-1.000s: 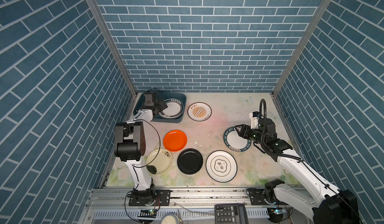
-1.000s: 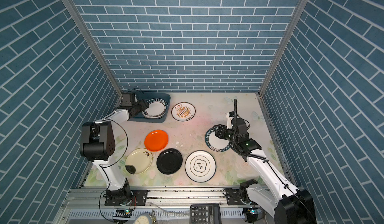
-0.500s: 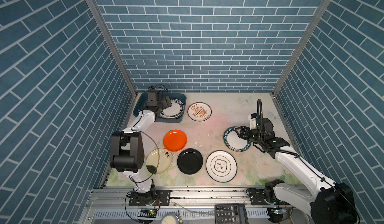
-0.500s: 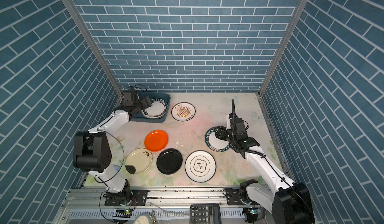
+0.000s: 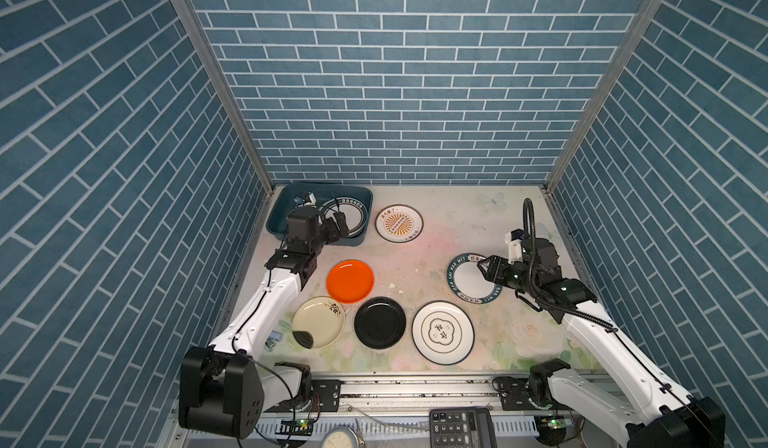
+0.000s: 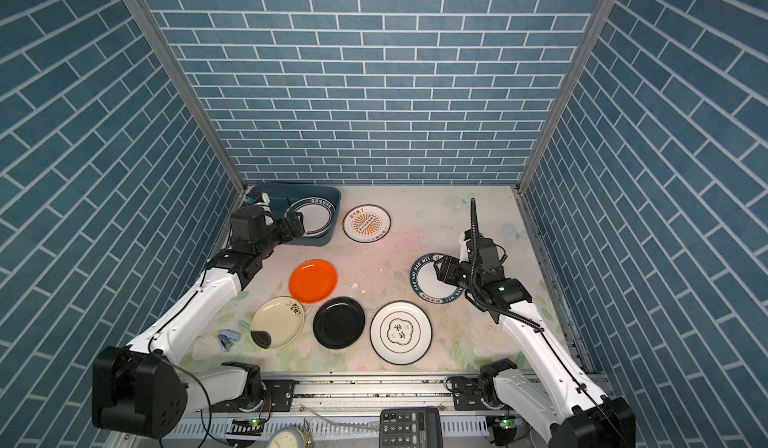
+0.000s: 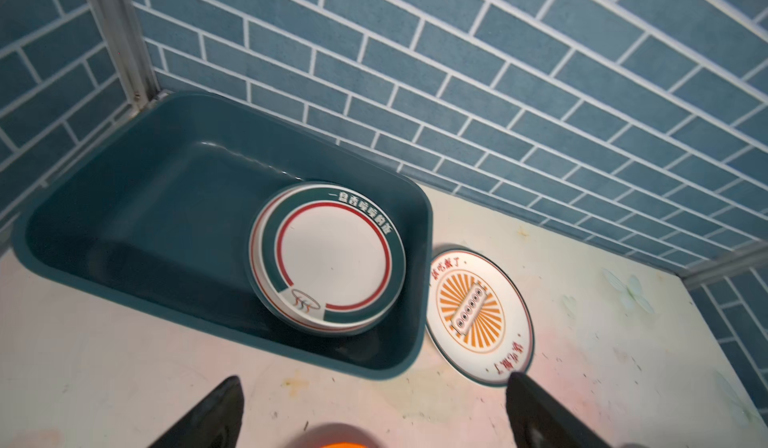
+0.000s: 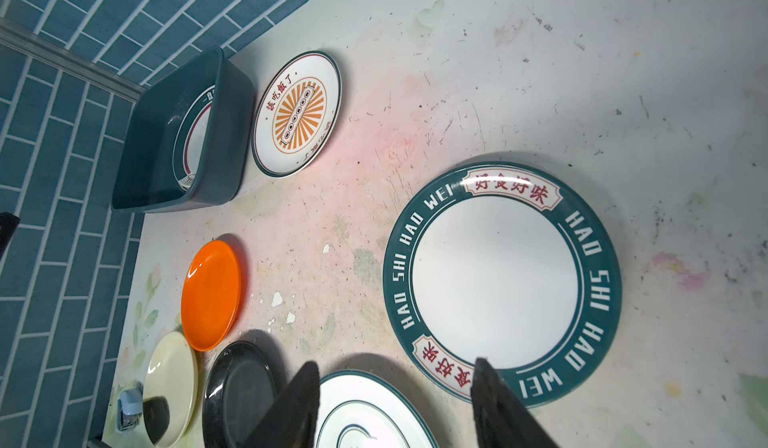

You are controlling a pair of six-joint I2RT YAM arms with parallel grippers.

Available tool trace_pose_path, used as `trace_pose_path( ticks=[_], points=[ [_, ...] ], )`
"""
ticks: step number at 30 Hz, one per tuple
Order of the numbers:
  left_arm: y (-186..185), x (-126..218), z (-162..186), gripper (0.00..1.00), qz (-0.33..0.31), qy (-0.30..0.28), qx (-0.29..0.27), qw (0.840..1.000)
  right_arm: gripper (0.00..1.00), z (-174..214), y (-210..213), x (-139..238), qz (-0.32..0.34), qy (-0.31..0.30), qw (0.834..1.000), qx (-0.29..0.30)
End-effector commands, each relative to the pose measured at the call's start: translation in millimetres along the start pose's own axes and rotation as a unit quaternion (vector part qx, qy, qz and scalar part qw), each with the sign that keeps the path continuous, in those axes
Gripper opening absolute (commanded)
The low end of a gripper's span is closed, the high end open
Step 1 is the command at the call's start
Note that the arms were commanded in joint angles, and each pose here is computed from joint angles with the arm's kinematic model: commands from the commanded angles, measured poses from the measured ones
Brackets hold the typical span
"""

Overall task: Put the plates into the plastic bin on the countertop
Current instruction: 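Open and withdraw the left gripper while the right nears the HAO SHI plate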

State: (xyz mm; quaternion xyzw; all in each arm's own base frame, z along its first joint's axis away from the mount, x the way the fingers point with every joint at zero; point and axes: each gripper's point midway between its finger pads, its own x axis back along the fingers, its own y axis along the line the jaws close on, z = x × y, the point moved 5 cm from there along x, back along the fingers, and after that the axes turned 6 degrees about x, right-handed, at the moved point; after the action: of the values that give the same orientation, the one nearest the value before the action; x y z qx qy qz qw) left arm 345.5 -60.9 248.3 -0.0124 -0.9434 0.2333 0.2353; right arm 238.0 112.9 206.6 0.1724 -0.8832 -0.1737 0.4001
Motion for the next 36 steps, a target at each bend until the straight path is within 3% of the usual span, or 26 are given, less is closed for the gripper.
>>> trace_pose_path(
  ticks=[1, 4, 14, 23, 36],
  points=[
    [-16.0, 2.8, 19.5, 1.00, 0.068, 0.006, -0.016, 0.998, 0.59, 20.3, -7.0, -0.8, 0.003, 0.035, 0.999, -0.025],
    [-21.1, 0.0, 37.1, 1.00, 0.091, 0.010, -0.044, 0.995, 0.59, 32.1, -11.9, -4.2, 0.003, 0.045, 0.998, -0.045],
    [-42.3, -21.3, 60.2, 1.00, 0.176, 0.034, -0.058, 0.982, 0.59, 62.7, -22.8, -0.4, 0.002, 0.063, 0.996, -0.067],
    [-34.8, -27.6, 72.0, 1.00, 0.163, 0.045, -0.052, 0.984, 0.58, 97.2, -34.7, -7.7, -0.004, 0.096, 0.991, -0.098],
    [-38.4, -39.5, 79.4, 1.00, 0.173, 0.065, -0.031, 0.982, 0.55, 117.9, -41.1, -29.0, -0.038, 0.096, 0.983, -0.153]
  ],
)
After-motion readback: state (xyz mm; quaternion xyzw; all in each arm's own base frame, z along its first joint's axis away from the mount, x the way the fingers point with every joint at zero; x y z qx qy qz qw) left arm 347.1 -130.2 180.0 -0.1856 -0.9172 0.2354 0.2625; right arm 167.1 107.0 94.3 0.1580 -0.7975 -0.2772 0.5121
